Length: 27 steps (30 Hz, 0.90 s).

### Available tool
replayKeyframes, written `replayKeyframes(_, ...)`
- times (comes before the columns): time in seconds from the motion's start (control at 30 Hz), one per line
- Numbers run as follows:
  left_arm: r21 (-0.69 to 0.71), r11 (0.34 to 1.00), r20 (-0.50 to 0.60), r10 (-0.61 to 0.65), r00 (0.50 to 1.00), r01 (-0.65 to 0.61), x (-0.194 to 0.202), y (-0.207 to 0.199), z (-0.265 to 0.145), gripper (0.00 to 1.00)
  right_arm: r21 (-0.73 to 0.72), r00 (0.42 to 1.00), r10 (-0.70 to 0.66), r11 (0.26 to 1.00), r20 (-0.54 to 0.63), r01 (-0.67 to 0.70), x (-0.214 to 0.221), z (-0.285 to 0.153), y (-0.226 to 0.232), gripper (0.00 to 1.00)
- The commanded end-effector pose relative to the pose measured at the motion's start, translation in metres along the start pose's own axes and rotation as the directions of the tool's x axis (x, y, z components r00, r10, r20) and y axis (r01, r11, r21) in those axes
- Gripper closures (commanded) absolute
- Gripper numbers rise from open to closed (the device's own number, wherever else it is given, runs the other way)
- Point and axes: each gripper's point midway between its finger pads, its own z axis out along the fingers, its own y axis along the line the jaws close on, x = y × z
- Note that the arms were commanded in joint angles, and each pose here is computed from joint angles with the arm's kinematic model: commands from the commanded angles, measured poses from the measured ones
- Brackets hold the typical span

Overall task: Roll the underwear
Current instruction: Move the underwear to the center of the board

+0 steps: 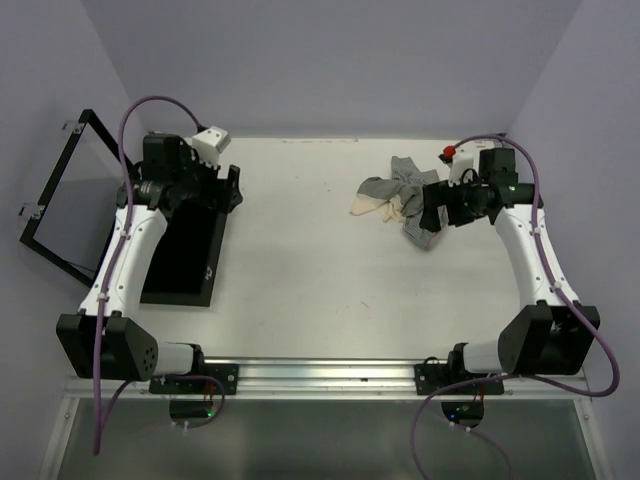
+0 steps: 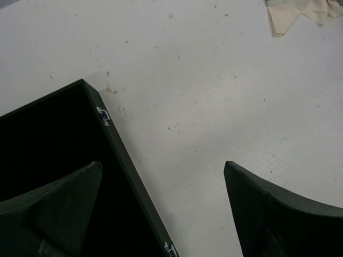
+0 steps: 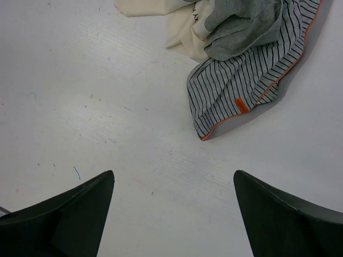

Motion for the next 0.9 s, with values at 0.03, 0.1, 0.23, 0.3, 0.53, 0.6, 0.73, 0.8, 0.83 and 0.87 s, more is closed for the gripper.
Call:
replayKeyframes(0.03,0.04,0.986,0.054,0.162,0.985,-0.165,-0.012,-0.013,0.005,0.0,-0.008,0.998,0.043,0.999,0.046,-0.042,-0.012,0.005,0.0,0.04)
replayKeyframes(0.1,0.017,0.982,0.056,0.185,0.981,-0.187,-0.013,-0.016,0.012,0.0,0.0,0.998,0.061,0.998,0.014,-0.061,-0.01,0.015,-0.006,0.07)
replayKeyframes(0.23,0.115,0.971,0.082,0.201,0.976,-0.209,-0.015,-0.058,0.034,0.0,0.052,0.99,0.103,0.994,-0.095,-0.099,0.008,0.04,-0.024,0.23)
replayKeyframes(0.3,0.156,0.968,0.085,0.187,0.979,-0.198,-0.018,-0.067,0.048,0.0,0.054,0.98,0.133,0.99,-0.146,-0.127,0.02,0.053,-0.028,0.3)
replayKeyframes(0.53,0.201,0.944,0.063,0.253,0.965,-0.261,-0.024,-0.115,0.101,0.08,0.073,0.951,0.189,0.982,-0.245,-0.177,0.038,0.086,-0.04,0.42)
replayKeyframes(0.6,0.235,0.944,0.048,0.228,0.973,-0.232,-0.027,-0.121,0.115,0.08,0.082,0.938,0.209,0.978,-0.275,-0.193,0.047,0.092,-0.041,0.42)
replayKeyframes(0.73,0.257,0.946,0.039,0.193,0.98,-0.197,-0.03,-0.124,0.128,0.09,0.112,0.911,0.243,0.97,-0.333,-0.218,0.065,0.102,-0.045,0.42)
replayKeyframes(0.8,0.259,0.947,0.042,0.183,0.982,-0.188,-0.027,-0.126,0.131,0.09,0.114,0.897,0.251,0.968,-0.363,-0.225,0.075,0.107,-0.045,0.42)
replayKeyframes(0.83,0.258,0.948,0.046,0.18,0.983,-0.186,-0.025,-0.126,0.131,0.09,0.105,0.892,0.252,0.968,-0.375,-0.229,0.079,0.109,-0.044,0.42)
replayKeyframes(0.87,0.255,0.949,0.055,0.177,0.983,-0.185,-0.027,-0.126,0.131,0.09,0.091,0.888,0.253,0.967,-0.383,-0.236,0.081,0.111,-0.041,0.42)
